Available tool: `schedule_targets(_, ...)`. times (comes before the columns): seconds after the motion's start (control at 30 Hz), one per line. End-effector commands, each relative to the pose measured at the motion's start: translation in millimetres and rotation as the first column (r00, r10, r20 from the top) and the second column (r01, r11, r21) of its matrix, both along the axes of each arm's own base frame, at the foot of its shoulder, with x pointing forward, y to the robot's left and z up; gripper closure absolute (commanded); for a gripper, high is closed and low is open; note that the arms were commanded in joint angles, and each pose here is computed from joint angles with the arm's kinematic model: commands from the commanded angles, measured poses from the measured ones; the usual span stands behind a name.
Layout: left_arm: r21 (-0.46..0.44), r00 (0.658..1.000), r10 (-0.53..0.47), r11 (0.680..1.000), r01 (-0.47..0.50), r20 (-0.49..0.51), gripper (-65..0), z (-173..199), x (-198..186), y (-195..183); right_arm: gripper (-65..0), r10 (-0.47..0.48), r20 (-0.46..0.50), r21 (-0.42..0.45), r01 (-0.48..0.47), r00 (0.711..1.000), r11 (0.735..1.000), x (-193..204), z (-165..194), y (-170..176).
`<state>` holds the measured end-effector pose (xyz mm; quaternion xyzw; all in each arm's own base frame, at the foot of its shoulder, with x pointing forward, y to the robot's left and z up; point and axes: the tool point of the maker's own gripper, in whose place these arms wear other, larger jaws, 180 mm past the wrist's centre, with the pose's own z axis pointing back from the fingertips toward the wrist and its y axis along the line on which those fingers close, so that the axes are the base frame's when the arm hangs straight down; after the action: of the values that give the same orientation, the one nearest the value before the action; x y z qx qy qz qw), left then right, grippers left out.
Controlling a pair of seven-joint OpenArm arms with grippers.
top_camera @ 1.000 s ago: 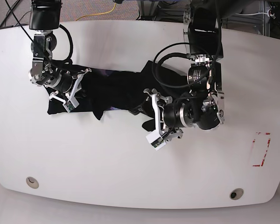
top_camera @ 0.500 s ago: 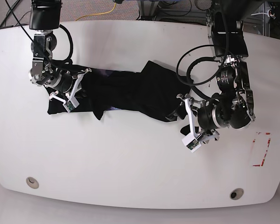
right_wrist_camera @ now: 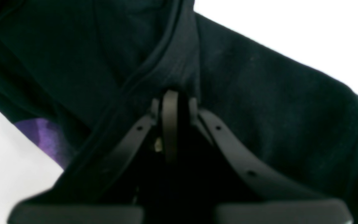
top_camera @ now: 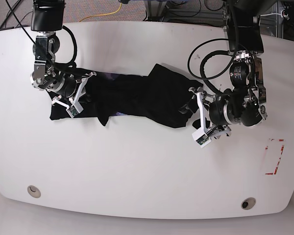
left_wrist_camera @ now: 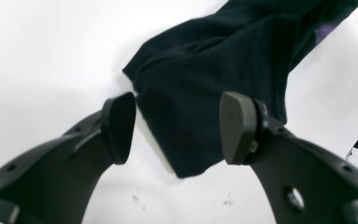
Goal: Layout the t-shirt on the table in an organized manner, then fold the t-shirt properly
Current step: 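Lift the strip end with the left gripper and fold it toward the right gripper, then lower the folded end onto the strip's middle with the left gripper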
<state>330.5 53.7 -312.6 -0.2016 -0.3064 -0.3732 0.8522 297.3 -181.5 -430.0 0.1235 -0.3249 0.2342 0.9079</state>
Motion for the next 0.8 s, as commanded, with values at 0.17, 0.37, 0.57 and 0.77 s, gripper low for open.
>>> schedule_targets(0.17,-0.093,0.985,-0.167,0.981,0.171,0.045,-40.3,19,-11,-78,-4.3,0.005,-0.1,-0.099,-0.015,0.995,0.995,-18,-20,-10)
schedule_targets(0.37,-0.035,0.965,-0.261,0.964,0.262,0.031,-40.3,12,-14,-113,-4.3,0.007,-0.101,-0.095,-0.016,0.995,0.995,-18,-20,-7)
schedule_targets(0.57,0.032,0.953,-0.303,0.952,0.303,0.003,-40.3,0,-18,-126,-4.3,0.007,-0.101,-0.095,-0.016,0.995,0.995,-18,-20,-7)
schedule_targets(0.77,0.089,0.942,-0.335,0.939,0.332,0.015,-40.3,-1,-16,-130,-4.3,0.007,-0.101,-0.095,-0.016,0.995,0.995,-18,-20,-7)
